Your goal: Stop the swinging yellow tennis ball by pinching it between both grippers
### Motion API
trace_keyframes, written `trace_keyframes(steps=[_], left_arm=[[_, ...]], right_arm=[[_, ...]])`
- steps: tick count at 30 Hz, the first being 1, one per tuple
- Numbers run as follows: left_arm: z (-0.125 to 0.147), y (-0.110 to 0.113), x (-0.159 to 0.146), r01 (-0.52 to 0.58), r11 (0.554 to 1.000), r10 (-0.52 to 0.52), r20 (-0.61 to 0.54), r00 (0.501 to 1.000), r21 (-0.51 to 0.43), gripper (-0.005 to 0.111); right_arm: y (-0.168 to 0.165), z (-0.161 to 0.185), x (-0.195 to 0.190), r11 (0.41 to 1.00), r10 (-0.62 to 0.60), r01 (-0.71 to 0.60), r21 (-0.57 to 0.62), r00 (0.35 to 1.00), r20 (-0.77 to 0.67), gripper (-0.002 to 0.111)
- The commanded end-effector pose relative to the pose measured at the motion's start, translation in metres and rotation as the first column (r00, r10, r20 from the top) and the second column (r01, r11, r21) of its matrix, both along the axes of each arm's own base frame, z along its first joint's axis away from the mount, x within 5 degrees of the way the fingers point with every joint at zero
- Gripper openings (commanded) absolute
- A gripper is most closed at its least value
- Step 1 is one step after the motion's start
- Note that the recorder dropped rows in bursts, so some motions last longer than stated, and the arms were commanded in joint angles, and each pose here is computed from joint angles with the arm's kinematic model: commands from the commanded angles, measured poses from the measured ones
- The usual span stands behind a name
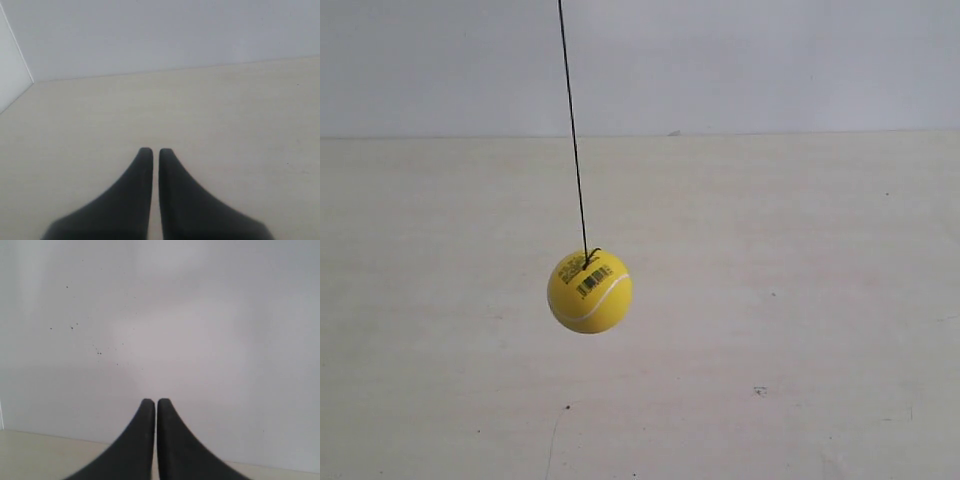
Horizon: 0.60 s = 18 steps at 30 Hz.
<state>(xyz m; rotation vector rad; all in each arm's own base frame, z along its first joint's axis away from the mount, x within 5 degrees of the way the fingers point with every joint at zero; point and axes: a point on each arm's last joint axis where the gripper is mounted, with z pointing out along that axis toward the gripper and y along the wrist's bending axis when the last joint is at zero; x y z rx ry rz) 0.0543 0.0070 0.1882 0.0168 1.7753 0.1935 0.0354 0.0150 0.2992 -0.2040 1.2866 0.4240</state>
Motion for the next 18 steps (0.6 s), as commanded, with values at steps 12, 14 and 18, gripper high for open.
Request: trace_keyframes(steps=[12, 14, 18], left_arm=[[-0.001, 0.0, 0.0, -0.003, 1.0, 0.003, 0.003, 1.0, -0.007, 0.005], [-0.001, 0.0, 0.0, -0.003, 1.0, 0.003, 0.003, 1.0, -0.007, 0.005], [-0.001, 0.0, 0.0, -0.003, 1.0, 0.003, 0.003, 1.0, -0.007, 0.005]], right_arm=[[-0.002, -0.012, -0.002, 0.949, -0.113, 0.151, -0.276, 0.983, 0.147, 0.0], [-0.004, -0.013, -0.001, 0.936, -0.164, 0.201, -0.289, 0.975, 0.149, 0.0], [-0.008, -0.014, 0.001, 0.912, -0.278, 0.309, -0.269, 0.949, 0.149, 0.0]])
